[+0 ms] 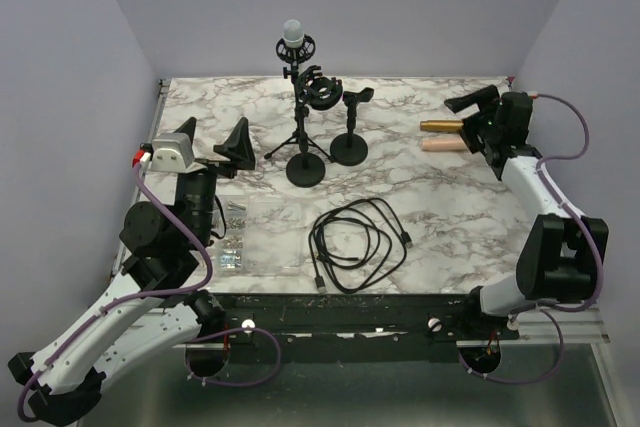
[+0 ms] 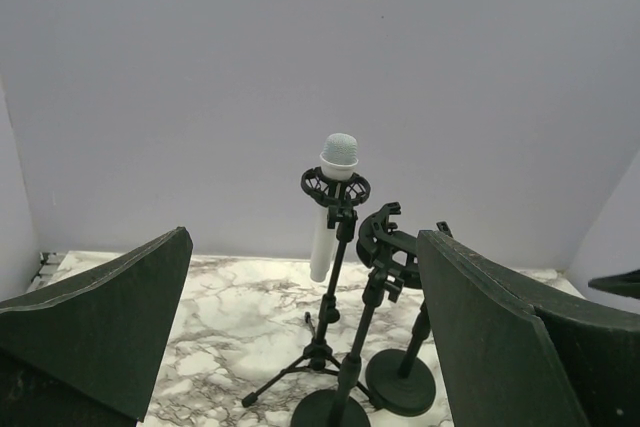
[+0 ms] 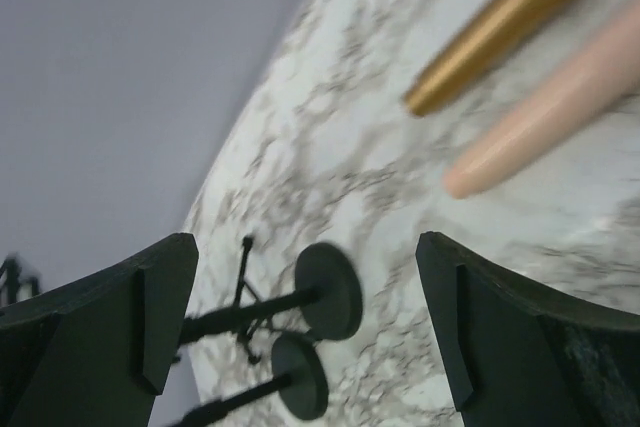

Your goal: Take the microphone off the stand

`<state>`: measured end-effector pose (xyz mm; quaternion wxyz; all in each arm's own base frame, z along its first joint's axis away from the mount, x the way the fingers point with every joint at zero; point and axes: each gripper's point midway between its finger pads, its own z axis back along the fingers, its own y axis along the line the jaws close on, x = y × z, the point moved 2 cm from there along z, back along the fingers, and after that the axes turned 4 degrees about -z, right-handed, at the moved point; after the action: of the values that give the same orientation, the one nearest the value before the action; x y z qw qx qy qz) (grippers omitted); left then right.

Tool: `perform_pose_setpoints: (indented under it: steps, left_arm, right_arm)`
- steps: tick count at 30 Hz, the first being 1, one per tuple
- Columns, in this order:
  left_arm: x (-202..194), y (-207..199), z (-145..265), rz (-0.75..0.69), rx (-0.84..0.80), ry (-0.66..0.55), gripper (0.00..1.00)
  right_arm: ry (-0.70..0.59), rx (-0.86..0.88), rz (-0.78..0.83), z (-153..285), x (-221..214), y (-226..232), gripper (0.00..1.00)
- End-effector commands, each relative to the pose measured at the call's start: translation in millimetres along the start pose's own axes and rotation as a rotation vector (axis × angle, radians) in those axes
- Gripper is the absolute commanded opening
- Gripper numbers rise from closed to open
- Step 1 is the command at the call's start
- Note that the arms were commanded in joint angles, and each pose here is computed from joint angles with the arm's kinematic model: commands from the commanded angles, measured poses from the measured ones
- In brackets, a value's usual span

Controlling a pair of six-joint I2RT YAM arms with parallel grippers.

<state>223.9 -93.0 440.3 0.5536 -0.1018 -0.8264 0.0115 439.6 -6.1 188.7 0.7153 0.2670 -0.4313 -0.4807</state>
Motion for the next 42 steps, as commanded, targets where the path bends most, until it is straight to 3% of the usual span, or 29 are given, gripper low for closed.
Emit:
perform_pose_setpoints:
  steps: [1, 7, 14, 25, 29, 36, 42]
  left_arm:
    - [9.4, -1.8, -1.7, 0.023, -0.013, -0.015, 0.99]
    - [-9.1, -29.3, -14.4, 0.008, -0.105, 0.084, 0.99]
    - [-36.7, -50.2, -30.6, 0.041, -0.159, 0.228, 0.98]
    - [-33.8, -35.5, -30.8, 0.051, -0.105, 0.207, 0.99]
    - [-29.7, -33.7, -29.8, 0.059, -0.104, 0.197, 0.99]
    - [-20.8, -29.2, -26.5, 0.066, -0.099, 0.175, 0.98]
    - [-13.2, -25.5, -23.6, 0.079, -0.093, 0.152, 0.99]
  right_arm:
    - [0.192, 0.469, 0.326, 50.0, -52.1, 109.0, 1.00]
    - [0.416, 0.752, 0.433, 110.0, -151.3, 182.6, 1.00]
    - [0.504, 0.837, 0.360, 140.6, -221.1, 203.2, 1.00]
    - [0.460, 0.591, 0.132, 116.5, -299.1, 188.6, 1.00]
    - [0.340, 0.517, 0.103, 108.5, -307.4, 184.4, 0.99]
    - [0.270, 0.424, 0.086, 87.2, -316.5, 183.8, 0.99]
    - [0.191, 0.373, 0.038, 79.0, -308.8, 188.1, 0.91]
